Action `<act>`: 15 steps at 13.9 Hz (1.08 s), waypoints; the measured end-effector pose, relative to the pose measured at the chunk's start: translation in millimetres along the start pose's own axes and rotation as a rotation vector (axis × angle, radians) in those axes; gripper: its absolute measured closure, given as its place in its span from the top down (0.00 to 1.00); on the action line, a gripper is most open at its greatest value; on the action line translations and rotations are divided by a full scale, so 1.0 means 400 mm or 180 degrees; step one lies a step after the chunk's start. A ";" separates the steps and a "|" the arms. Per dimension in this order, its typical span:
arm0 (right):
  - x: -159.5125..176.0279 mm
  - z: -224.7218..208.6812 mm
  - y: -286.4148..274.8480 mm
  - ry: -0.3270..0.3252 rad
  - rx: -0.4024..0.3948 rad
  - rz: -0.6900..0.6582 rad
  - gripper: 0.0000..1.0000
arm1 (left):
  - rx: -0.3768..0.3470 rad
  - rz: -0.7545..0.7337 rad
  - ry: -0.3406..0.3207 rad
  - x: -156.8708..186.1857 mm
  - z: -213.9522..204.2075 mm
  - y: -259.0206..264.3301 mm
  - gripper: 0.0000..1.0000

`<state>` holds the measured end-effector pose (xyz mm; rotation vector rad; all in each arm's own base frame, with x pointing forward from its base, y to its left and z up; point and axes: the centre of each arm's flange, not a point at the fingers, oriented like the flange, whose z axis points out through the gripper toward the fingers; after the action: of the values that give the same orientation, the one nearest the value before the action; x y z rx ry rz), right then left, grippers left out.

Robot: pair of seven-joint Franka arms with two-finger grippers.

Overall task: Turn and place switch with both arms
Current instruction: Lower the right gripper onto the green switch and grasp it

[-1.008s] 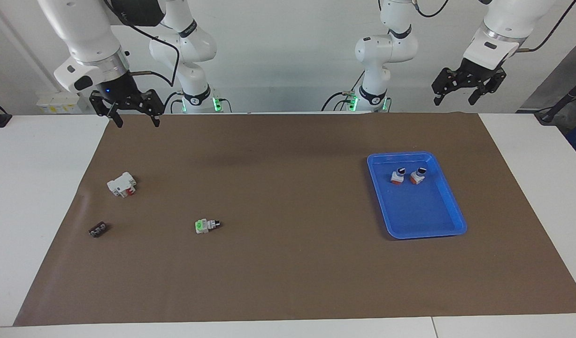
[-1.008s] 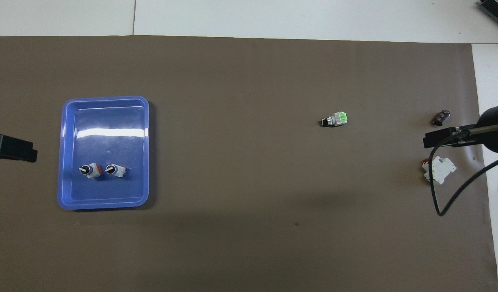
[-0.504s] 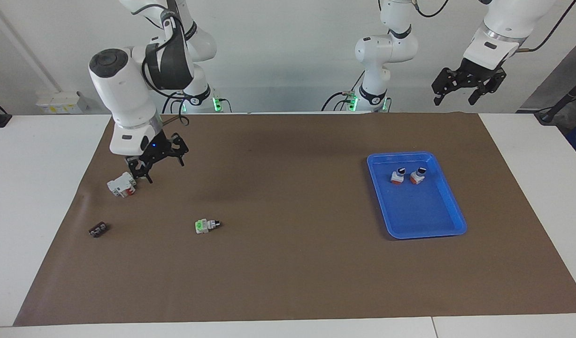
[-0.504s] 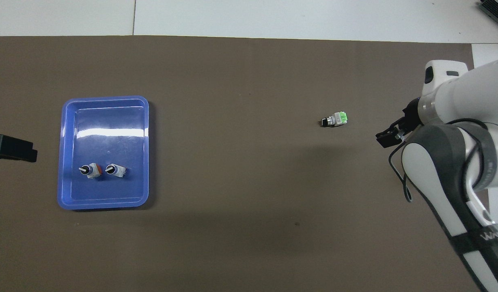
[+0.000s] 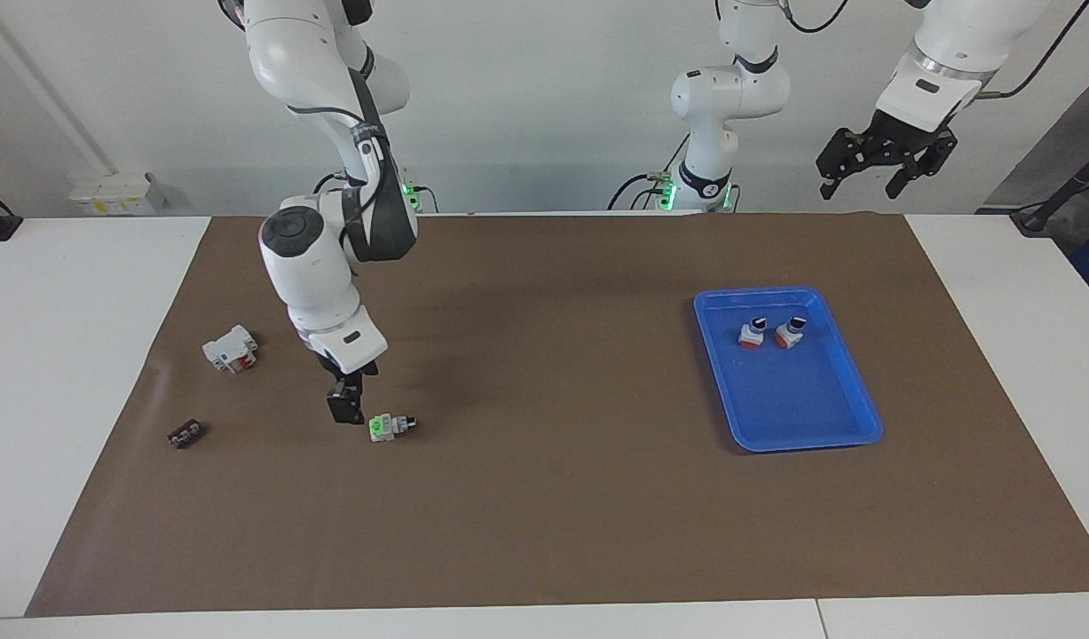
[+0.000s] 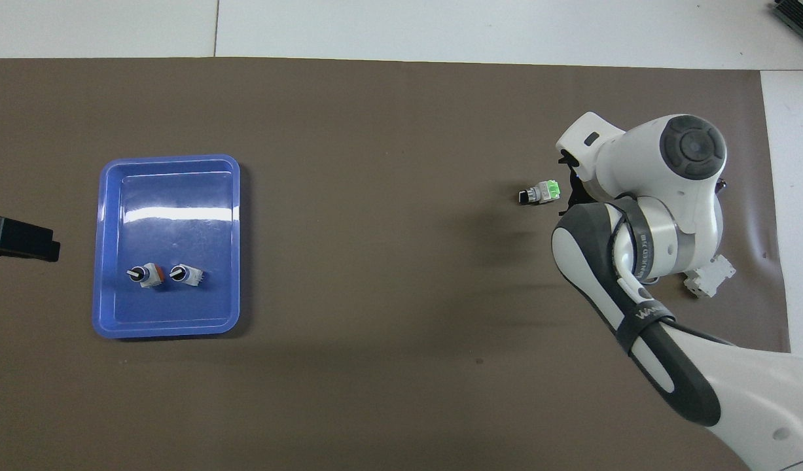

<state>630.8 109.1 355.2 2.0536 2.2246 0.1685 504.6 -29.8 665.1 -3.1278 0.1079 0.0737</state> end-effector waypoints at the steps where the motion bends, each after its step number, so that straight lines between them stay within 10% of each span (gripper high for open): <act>1: 0.020 0.035 -0.011 -0.0024 -0.0039 -0.0308 1.00 | 0.0000 0.0000 0.0000 0.000 0.000 0.000 1.00; 15: -0.017 0.160 -0.033 -0.0081 -0.0243 -0.0689 0.85 | 0.0000 0.0000 0.0000 0.000 0.000 0.000 1.00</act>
<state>628.2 101.9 289.8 1.7526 2.3649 0.2032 504.6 -29.8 665.1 -3.1277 0.1079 0.0737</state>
